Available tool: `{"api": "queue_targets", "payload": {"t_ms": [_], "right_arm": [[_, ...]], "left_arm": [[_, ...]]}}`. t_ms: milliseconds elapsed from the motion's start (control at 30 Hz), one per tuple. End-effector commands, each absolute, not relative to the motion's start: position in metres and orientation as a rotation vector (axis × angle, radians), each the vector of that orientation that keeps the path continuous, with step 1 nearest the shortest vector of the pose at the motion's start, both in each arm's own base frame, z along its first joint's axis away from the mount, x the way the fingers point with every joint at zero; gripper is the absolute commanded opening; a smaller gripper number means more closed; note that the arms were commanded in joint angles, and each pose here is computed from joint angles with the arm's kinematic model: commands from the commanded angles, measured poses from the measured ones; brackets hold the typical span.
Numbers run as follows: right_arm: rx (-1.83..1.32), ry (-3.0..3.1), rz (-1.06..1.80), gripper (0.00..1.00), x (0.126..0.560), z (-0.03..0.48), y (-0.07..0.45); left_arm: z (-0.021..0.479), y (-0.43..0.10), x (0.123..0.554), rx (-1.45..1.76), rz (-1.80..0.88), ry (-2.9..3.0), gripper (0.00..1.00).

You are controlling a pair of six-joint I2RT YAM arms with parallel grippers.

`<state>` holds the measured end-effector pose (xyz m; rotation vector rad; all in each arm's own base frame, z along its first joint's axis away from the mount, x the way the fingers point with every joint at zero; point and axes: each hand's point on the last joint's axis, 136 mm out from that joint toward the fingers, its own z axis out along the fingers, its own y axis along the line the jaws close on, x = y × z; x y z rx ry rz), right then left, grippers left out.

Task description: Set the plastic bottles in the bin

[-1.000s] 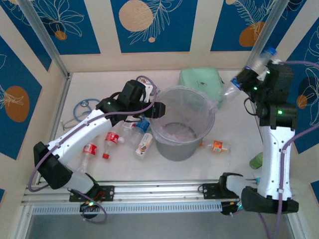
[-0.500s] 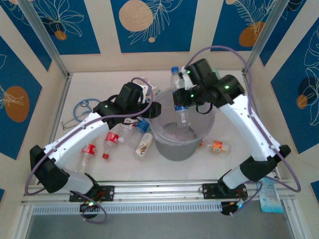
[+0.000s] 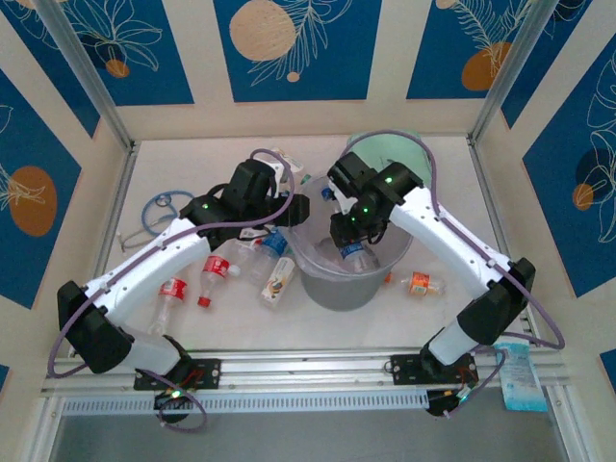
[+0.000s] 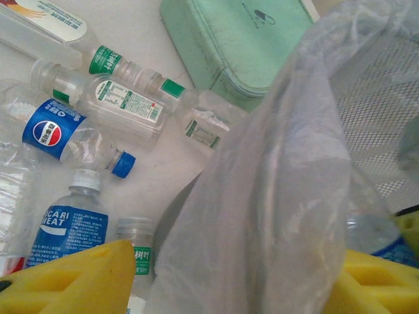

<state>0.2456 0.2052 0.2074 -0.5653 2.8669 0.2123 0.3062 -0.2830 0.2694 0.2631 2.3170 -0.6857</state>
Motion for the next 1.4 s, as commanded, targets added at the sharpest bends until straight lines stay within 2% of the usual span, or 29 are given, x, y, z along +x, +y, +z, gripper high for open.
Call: {"api": "queue_targets", "payload": {"t_ms": [0,67,133,167,233,300,367,667,867,1000,1133,1367], "right_arm": [[-0.558,2.861,0.287,0.01,0.247,0.191,0.212],[-0.552,2.858,0.294,0.07,0.249,0.179,0.213],[-0.536,2.85,0.315,0.19,0.251,0.166,0.215],[-0.527,2.85,0.333,0.26,0.251,0.163,0.216],[-0.501,2.861,0.346,0.5,0.251,0.152,0.215],[-0.488,2.87,0.342,0.6,0.25,0.147,0.213],[-0.492,2.868,0.336,0.65,0.248,0.15,0.211],[-0.535,2.781,0.347,0.75,0.245,0.209,0.205],[-0.591,2.716,0.381,0.77,0.234,0.253,0.199],[-0.667,2.643,0.48,0.79,0.223,0.287,0.207],[-0.717,2.571,0.507,0.81,0.215,0.324,0.214],[-0.653,2.318,0.508,0.81,0.243,0.377,0.217]], "left_arm": [[0.272,-0.278,0.308,0.234,-0.683,2.3,0.65],[0.27,-0.278,0.308,0.229,-0.681,2.301,0.65],[0.269,-0.278,0.309,0.225,-0.682,2.301,0.65],[0.269,-0.278,0.31,0.221,-0.683,2.301,0.65],[0.266,-0.279,0.31,0.217,-0.688,2.305,0.65],[0.266,-0.281,0.31,0.217,-0.696,2.305,0.65],[0.266,-0.281,0.31,0.217,-0.701,2.305,0.65],[0.282,-0.277,0.316,0.238,-0.691,2.271,0.67],[0.306,-0.248,0.324,0.267,-0.563,2.231,0.75],[0.325,-0.212,0.324,0.26,-0.438,2.214,0.84],[0.32,-0.157,0.318,0.175,-0.305,2.279,0.87],[0.236,-0.04,0.279,-0.145,0.03,2.568,0.87]]}}
